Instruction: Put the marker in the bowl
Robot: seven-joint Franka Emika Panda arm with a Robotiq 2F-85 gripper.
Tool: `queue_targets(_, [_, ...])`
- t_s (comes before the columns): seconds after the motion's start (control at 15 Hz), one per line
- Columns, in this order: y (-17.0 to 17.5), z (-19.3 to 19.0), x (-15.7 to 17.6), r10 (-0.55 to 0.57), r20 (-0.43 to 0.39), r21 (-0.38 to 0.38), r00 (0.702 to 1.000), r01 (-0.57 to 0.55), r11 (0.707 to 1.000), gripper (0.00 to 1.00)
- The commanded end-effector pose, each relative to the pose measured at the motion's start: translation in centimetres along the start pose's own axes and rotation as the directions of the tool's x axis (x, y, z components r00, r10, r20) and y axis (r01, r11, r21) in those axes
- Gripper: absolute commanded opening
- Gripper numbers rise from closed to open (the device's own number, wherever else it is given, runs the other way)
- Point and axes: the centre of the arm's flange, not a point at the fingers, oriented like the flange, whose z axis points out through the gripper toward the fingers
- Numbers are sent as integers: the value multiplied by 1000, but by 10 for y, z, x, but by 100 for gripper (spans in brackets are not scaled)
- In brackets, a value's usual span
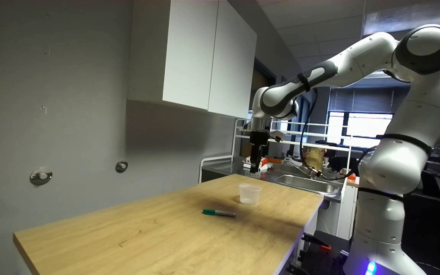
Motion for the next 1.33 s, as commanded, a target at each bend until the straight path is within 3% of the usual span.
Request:
queue_targets(0.0, [0,1,12,-8,-5,-3,1000,8,1000,100])
queue_targets(0.47, [-27,17,71,-90,-39,-94,995,86,992,100])
queue_targets(0.67, [-40,32,102,-145,-7,-130,989,143,981,100])
queue_targets(1.27, [-43,95,163,-228,109,-74,968,236,969,100])
